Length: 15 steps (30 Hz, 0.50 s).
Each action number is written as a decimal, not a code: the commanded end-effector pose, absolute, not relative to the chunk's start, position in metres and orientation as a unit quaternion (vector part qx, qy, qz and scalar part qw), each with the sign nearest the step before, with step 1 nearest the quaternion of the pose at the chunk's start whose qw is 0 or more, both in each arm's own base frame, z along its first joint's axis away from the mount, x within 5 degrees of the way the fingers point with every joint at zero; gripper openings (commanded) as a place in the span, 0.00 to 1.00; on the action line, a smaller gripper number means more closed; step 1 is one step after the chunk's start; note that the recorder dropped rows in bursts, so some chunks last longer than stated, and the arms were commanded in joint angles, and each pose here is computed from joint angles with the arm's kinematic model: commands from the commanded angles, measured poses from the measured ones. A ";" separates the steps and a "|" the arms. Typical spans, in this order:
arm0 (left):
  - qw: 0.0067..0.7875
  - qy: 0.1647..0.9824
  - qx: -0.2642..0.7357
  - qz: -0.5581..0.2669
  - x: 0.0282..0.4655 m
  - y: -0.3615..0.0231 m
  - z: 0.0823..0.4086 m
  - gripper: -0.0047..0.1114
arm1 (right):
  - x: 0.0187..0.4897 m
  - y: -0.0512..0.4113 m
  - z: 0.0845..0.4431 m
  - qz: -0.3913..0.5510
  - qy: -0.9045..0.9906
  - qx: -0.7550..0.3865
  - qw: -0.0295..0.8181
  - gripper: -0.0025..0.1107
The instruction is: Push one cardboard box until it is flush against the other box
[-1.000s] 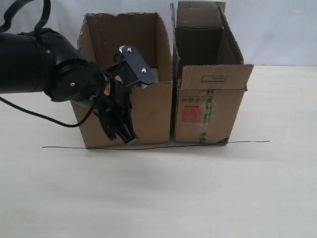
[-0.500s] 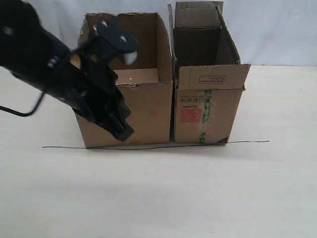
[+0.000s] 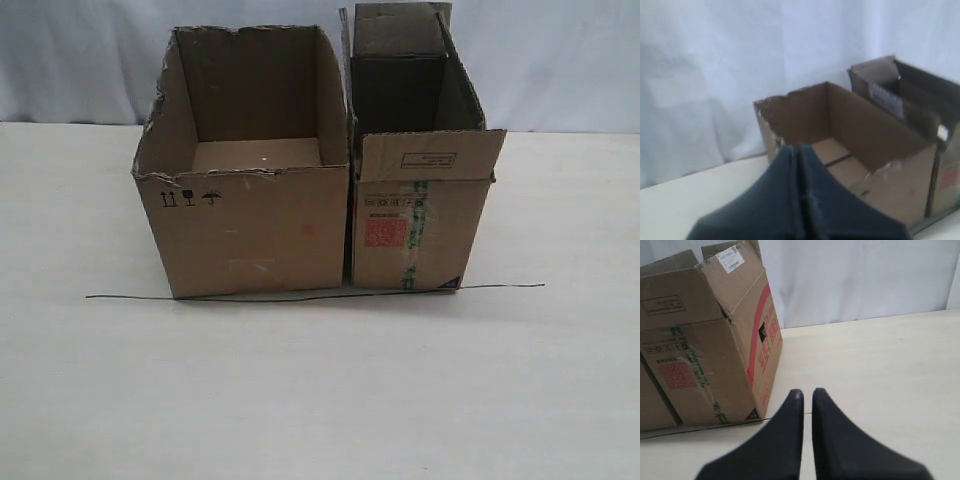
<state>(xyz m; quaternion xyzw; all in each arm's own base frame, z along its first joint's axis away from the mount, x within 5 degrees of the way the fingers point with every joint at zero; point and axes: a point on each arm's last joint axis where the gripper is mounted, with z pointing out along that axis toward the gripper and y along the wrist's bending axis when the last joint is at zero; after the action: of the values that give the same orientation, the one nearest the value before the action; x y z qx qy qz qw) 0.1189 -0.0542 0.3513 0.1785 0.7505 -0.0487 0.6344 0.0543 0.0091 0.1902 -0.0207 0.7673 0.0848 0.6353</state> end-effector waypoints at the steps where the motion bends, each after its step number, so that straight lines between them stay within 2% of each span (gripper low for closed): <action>1: 0.611 0.735 0.293 0.032 0.127 -0.063 0.290 0.04 | 0.054 0.009 0.189 0.083 0.766 -0.025 0.637 0.07; 3: 0.586 0.747 0.314 0.014 0.130 -0.071 0.274 0.04 | 0.054 0.009 0.189 0.083 0.766 -0.025 0.637 0.07; 6: 0.571 0.758 0.310 -0.053 0.130 -0.083 0.269 0.04 | 0.054 0.009 0.189 0.083 0.766 -0.025 0.637 0.07; 15: 0.609 0.647 0.396 -0.233 0.109 -0.114 0.286 0.04 | 0.054 0.009 0.189 0.083 0.766 -0.025 0.637 0.07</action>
<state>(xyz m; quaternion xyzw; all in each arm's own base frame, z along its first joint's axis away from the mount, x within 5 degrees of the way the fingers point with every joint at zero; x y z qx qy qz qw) 0.1163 -0.1070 0.2812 0.3787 0.6788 -0.1793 0.6030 0.0543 0.0091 0.1902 -0.0207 0.7673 0.0848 0.6353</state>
